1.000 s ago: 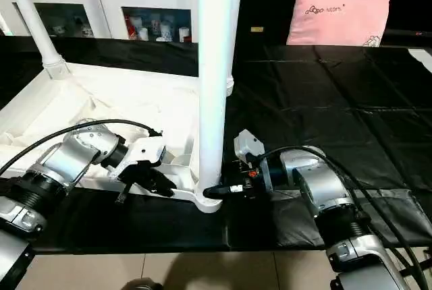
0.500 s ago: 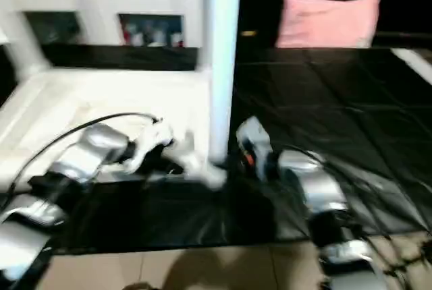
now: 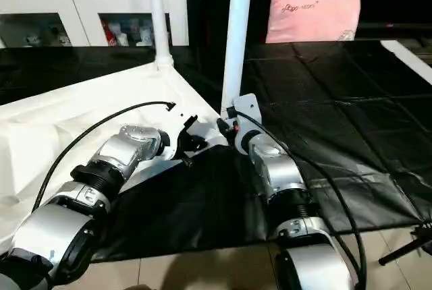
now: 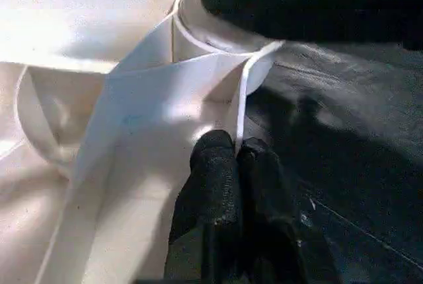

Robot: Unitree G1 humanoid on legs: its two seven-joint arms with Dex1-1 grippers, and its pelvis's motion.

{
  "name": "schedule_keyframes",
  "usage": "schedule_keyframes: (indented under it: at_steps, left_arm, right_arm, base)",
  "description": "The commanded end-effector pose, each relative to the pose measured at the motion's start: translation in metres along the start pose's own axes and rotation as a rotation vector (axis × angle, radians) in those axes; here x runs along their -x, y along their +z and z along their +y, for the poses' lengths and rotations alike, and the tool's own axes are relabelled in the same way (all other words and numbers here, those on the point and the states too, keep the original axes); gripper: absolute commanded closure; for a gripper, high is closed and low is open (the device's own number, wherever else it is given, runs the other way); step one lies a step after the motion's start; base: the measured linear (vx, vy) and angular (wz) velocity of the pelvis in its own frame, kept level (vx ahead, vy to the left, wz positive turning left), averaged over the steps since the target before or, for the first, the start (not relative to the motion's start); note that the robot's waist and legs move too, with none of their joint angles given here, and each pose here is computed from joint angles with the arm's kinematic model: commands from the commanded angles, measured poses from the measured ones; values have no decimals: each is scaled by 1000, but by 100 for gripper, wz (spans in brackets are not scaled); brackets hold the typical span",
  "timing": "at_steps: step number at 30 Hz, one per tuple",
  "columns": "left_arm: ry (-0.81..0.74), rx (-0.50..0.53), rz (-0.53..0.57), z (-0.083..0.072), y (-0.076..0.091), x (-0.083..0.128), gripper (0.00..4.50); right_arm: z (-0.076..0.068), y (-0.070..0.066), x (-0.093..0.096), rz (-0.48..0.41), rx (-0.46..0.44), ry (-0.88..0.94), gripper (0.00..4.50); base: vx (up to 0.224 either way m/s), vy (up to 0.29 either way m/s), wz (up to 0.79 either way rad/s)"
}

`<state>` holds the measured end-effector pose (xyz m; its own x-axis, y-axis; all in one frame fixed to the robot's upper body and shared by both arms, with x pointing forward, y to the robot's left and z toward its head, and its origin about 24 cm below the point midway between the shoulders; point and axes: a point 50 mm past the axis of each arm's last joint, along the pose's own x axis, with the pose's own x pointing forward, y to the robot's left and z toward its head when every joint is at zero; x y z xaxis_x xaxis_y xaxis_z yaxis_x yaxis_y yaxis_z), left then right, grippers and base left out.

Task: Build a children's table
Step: Rotate leg to tighten

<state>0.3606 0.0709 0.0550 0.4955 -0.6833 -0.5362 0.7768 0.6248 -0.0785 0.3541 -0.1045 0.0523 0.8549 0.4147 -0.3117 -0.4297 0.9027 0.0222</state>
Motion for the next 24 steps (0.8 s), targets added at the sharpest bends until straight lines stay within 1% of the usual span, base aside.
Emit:
schedule_keyframes:
  at_steps: [1, 3, 4, 5, 6, 7, 8, 9, 10, 11, 12, 14, 16, 17, 18, 21, 22, 24]
  left_arm:
    - [30, -90, -80, -1, 27, 0, 450]
    - [29, -115, -70, 2, 23, 3, 450]
    - [29, -115, -70, 2, 23, 3, 450]
    - [27, -144, -54, 5, 18, 5, 450]
    - [26, -154, -48, 6, 17, 6, 450]
    - [23, -168, -38, 8, 15, 8, 450]
    - [19, -187, -31, 9, 13, 9, 450]
    - [18, -192, -28, 10, 13, 10, 450]
    - [16, -225, -18, 12, 11, 12, 450]
    - [9, -262, -13, 13, 10, 13, 450]
    - [6, -274, -13, 13, 10, 14, 450]
    - [-9, -293, -3, 14, 8, 15, 450]
    - [-47, -300, 5, 14, 6, 17, 450]
    - [-70, -321, 9, 13, 5, 18, 450]
    - [-90, -340, 12, 12, 4, 19, 450]
    - [-141, -382, 26, 11, 0, 21, 450]
    - [-141, -382, 26, 11, 0, 21, 450]
    - [-181, -410, 16, 10, -1, 23, 450]
  right_arm:
    - [45, -17, -6, 59, -18, 200, 151]
    - [39, -20, -3, 56, -16, 185, 137]
    - [39, -20, -3, 56, -16, 185, 121]
    - [32, -23, 1, 46, -27, 165, 107]
    - [30, -24, 3, 42, -32, 159, 107]
    - [26, -25, 6, 35, -39, 150, 91]
    - [22, -26, 9, 33, -39, 144, 86]
    - [20, -27, 10, 33, -38, 142, 86]
    - [15, -29, 15, 30, -25, 138, 61]
    - [11, -30, 19, 25, -25, 142, 61]
    - [10, -31, 20, 23, -29, 144, 47]
    - [4, -30, 27, 13, -27, 146, 40]
    - [-6, -28, 37, 2, -14, 144, 17]
    - [-10, -26, 40, -18, -17, 145, 3]
    - [-13, -24, 43, -31, -21, 149, 3]
    - [-21, -19, 52, -60, 28, 129, 3]
    - [-21, -19, 52, -60, 28, 129, 3]
    - [-26, -15, 58, -87, 45, 107, 3]
  base:
    - [0, 0, 0]
    - [0, 0, 0]
    - [0, 0, 0]
    - [0, 0, 0]
    - [0, 0, 0]
    - [0, 0, 0]
    - [0, 0, 0]
    - [0, 0, 0]
    - [0, 0, 0]
    - [0, 0, 0]
    - [0, 0, 0]
    - [0, 0, 0]
    - [0, 0, 0]
    - [0, 0, 0]
    - [0, 0, 0]
    - [0, 0, 0]
    - [0, 0, 0]
    - [0, 0, 0]
